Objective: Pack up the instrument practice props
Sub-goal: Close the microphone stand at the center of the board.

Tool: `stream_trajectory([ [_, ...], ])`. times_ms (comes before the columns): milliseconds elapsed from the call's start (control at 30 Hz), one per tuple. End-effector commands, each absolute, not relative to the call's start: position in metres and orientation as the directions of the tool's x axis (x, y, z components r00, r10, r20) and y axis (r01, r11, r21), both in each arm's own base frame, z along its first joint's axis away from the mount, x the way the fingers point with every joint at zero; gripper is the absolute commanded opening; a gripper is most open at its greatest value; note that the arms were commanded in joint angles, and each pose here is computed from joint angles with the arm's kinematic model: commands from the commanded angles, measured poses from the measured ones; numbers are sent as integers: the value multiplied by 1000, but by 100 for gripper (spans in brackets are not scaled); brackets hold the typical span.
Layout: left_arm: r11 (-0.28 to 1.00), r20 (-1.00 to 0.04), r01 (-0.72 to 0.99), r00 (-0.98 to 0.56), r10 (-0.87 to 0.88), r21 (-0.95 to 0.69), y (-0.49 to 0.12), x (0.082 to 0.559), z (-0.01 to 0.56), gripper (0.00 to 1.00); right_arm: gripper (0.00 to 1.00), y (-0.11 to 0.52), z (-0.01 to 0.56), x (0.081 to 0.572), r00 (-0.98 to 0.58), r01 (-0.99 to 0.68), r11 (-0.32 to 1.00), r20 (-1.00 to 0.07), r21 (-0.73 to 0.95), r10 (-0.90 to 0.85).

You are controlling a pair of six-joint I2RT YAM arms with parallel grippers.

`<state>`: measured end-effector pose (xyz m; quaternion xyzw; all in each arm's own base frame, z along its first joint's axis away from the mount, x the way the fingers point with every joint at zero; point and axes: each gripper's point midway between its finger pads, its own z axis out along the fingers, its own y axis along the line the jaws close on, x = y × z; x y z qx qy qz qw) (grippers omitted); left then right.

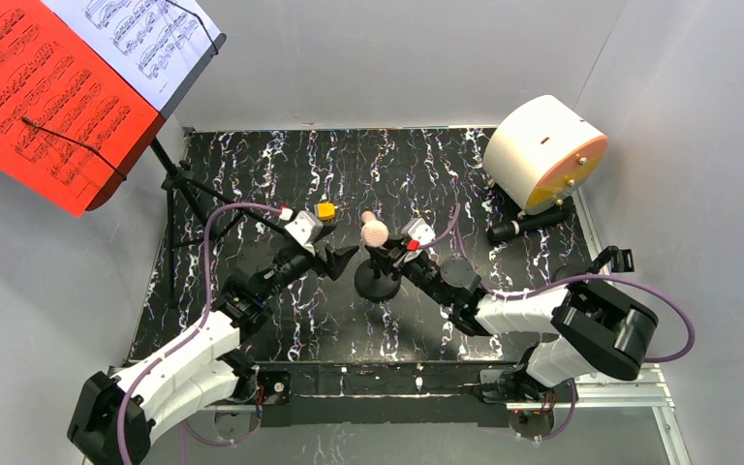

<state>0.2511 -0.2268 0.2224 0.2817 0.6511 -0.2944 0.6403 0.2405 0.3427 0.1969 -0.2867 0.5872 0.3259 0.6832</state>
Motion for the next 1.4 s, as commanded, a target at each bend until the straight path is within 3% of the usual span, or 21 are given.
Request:
stream_trajectory([
  [0, 626, -997, 778, -14, -72, -56, -238, 248, 237, 68, 42, 345, 207, 223, 94, -832, 555, -989, -13, 118],
  [133, 615, -996, 784, -32, -88, -80, -242, 248, 236, 69, 61, 340, 223, 216, 84, -841, 540, -991, -14, 104],
  [567, 581, -991, 807, -40, -127, -107, -248, 242, 239, 70, 83, 286, 261, 190, -72, -803, 587, -994, 106, 80],
  [767, 622, -993, 774, -79, -91, -119, -247, 243, 227, 71, 92, 260, 311, 186, -108, -753, 635, -984, 176, 144],
  [1100, 644, -980, 742, -188, -65, -185, -259, 245, 206, 71, 94, 285, 336, 213, -268, -673, 717, -963, 185, -4],
  [1367, 621, -971, 748, -213, -112, -236, -268, 242, 206, 70, 91, 303, 314, 222, -332, -686, 700, -941, 197, -61],
])
